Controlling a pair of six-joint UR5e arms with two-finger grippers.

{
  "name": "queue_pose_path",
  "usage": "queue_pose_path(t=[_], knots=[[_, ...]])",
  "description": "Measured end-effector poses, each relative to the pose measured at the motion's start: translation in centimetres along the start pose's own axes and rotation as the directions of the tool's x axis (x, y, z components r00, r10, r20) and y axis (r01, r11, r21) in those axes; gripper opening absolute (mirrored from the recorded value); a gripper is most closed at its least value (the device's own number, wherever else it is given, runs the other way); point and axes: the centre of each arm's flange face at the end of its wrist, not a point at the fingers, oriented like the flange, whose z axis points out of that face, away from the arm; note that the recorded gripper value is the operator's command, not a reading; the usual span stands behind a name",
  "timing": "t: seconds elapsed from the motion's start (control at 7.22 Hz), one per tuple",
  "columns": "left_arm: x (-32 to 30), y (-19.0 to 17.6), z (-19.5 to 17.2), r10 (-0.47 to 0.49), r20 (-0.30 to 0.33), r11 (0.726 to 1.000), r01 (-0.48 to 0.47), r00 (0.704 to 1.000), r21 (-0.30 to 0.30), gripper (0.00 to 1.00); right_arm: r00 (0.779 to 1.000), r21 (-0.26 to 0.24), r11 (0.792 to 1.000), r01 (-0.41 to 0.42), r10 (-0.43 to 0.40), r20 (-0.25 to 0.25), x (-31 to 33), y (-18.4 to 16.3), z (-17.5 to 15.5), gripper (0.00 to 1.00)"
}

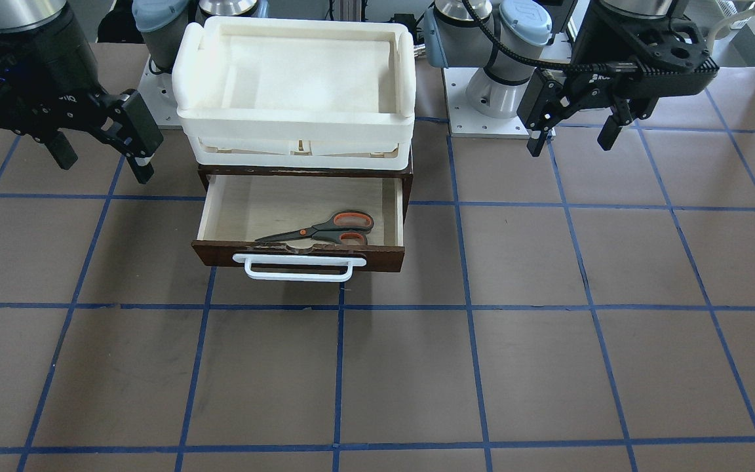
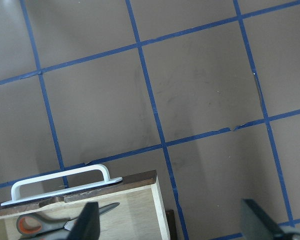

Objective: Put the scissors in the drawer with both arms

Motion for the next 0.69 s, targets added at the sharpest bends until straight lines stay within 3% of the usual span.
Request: queue_pose_path(t=[0.69], knots=[[0.17, 0.31, 0.26, 0.004, -0.013, 1.0, -0.004, 1.0, -0.028, 1.0, 1.0, -0.002, 1.0, 0.001, -0.001, 0.001, 0.0, 0.02, 0.08, 1.0]])
